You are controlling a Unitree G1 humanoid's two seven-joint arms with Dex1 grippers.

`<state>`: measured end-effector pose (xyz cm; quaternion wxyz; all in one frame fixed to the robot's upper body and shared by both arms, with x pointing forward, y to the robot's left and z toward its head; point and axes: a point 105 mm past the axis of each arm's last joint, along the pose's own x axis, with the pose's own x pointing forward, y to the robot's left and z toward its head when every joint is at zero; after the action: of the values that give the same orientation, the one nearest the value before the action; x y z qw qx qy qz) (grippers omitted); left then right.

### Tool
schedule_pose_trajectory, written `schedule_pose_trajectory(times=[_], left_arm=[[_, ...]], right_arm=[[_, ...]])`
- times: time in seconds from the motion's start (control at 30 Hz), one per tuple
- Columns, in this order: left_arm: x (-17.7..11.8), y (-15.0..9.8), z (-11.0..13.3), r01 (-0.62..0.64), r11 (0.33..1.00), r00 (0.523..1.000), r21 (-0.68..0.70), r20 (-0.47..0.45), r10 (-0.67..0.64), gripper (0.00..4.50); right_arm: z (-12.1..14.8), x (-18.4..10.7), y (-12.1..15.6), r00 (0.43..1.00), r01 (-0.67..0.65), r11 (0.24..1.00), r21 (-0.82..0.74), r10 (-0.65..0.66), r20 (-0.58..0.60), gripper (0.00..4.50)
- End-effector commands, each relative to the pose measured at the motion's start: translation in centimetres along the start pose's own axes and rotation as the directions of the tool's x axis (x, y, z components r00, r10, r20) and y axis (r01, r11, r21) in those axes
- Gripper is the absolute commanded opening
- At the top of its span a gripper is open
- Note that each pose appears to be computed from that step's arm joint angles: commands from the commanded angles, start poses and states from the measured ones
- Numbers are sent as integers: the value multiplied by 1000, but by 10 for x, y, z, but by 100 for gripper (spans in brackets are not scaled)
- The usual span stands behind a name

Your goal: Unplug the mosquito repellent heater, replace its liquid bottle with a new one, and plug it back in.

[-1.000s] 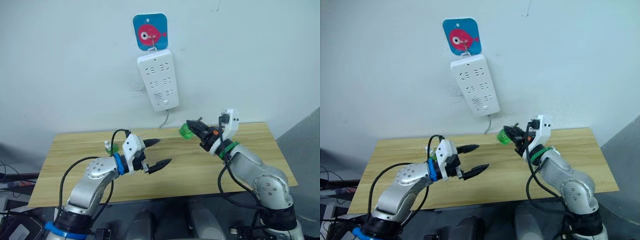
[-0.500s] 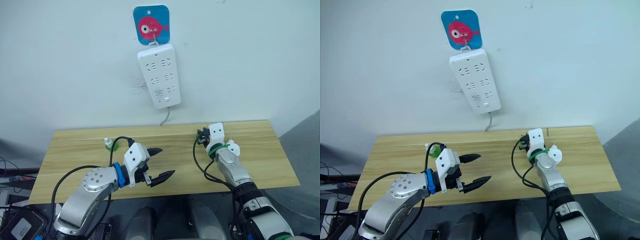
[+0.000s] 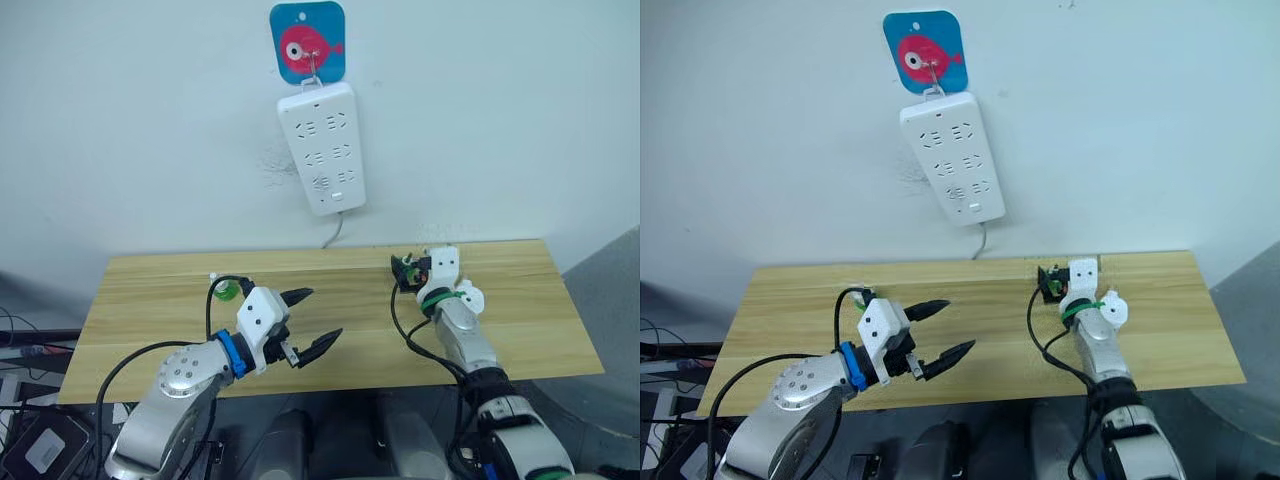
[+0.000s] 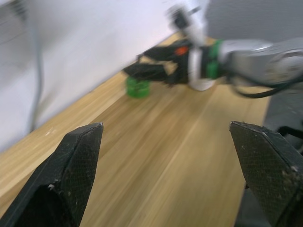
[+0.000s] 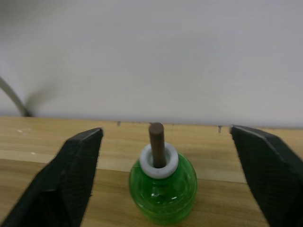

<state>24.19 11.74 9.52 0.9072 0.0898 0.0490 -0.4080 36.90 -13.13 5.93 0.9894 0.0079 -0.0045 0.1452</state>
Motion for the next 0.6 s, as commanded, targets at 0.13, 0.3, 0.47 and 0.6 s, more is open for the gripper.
schedule_pose_trajectory(times=[0.13,0.3,0.47,0.6], left_arm=[[-40,21,-49,-245,969,963,37,-105,248,450],[-81,59,-83,-519,853,850,-55,-140,508,450],[-93,91,-107,-636,766,765,-90,-205,611,450],[-86,114,-111,-660,745,746,-97,-205,634,450]], right_arm=[[59,-48,54,920,-386,907,-167,391,-2,445],[60,-74,80,785,-619,740,-262,589,-193,445],[65,-70,89,748,-663,692,-284,606,-271,445],[73,-69,102,727,-686,681,-258,628,-277,445]])
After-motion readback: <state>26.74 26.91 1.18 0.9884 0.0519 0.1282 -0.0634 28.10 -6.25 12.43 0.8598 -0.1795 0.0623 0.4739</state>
